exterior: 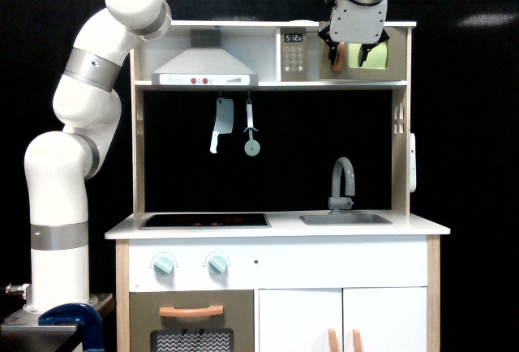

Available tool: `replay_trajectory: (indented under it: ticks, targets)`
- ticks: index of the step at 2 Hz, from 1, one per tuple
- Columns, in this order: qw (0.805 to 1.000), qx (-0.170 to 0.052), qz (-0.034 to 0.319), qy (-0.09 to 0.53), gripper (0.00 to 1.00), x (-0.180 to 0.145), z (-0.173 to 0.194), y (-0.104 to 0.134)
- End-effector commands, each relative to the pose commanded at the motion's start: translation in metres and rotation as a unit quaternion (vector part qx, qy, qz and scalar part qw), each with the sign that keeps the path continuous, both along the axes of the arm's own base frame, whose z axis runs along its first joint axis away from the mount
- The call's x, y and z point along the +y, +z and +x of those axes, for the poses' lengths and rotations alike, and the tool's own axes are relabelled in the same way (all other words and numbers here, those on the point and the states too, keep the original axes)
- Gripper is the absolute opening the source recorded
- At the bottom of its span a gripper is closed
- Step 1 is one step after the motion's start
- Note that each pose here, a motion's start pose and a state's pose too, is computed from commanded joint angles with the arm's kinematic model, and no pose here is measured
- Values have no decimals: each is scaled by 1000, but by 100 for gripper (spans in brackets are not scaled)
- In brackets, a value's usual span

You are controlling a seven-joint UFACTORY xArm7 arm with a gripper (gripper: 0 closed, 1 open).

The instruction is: Open the oven door

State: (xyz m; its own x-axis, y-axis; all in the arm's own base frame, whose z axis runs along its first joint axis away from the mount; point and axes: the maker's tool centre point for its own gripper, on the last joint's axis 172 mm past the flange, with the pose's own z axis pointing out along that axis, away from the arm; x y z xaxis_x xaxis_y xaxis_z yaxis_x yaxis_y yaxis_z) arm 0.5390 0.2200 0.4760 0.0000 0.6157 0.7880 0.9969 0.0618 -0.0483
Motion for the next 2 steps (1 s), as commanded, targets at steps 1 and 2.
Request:
replay_trajectory:
  ticks: [1,2]
  targets:
    - [1000,0,0,0,100,-52,-31,-41]
    - [1000,0,0,0,100,-132,-85,-118]
